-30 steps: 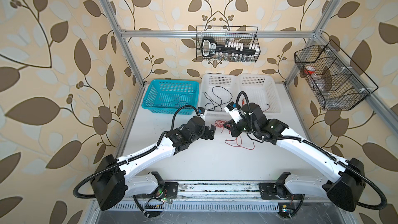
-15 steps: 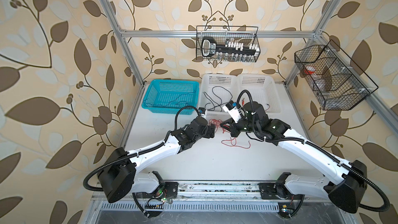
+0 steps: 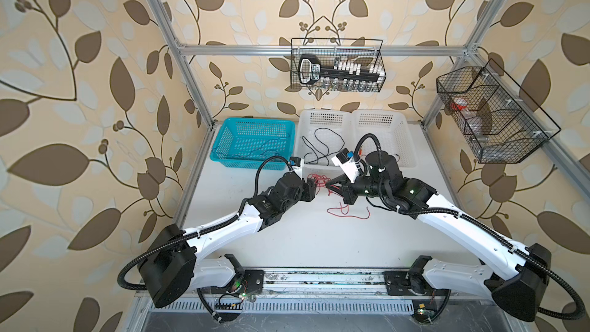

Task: Untangle the cables

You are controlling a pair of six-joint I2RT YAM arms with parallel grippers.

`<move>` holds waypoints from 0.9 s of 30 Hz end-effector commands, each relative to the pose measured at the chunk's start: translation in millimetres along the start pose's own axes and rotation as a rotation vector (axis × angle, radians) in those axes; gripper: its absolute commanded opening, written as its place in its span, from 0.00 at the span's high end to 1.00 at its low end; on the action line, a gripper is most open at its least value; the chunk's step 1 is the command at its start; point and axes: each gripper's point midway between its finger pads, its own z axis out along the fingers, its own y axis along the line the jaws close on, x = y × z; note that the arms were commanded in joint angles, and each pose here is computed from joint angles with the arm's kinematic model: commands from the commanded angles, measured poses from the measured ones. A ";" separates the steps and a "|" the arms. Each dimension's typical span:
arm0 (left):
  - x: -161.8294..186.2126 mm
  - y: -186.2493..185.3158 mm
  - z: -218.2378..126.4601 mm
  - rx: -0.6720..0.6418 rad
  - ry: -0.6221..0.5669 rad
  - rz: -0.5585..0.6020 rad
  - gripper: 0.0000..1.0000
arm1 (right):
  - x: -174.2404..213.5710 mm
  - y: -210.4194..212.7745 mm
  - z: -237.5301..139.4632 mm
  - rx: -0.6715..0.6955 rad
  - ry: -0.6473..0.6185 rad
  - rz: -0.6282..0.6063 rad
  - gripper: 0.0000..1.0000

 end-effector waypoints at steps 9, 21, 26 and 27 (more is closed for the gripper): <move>-2.5 6.9 0.9 -0.025 -0.022 -0.011 1.00 | -20.4 -2.3 -18.6 0.068 -0.091 -0.024 1.00; 7.2 58.4 -19.1 -0.269 0.002 0.001 1.00 | 2.0 -79.2 -51.8 0.425 -0.111 0.101 1.00; 16.0 89.9 -30.5 -0.382 0.051 -0.027 1.00 | 27.3 -130.2 -90.1 0.571 -0.185 0.262 1.00; 17.5 94.1 -32.5 -0.392 0.055 -0.036 1.00 | 32.3 -137.6 -97.5 0.597 -0.199 0.285 1.00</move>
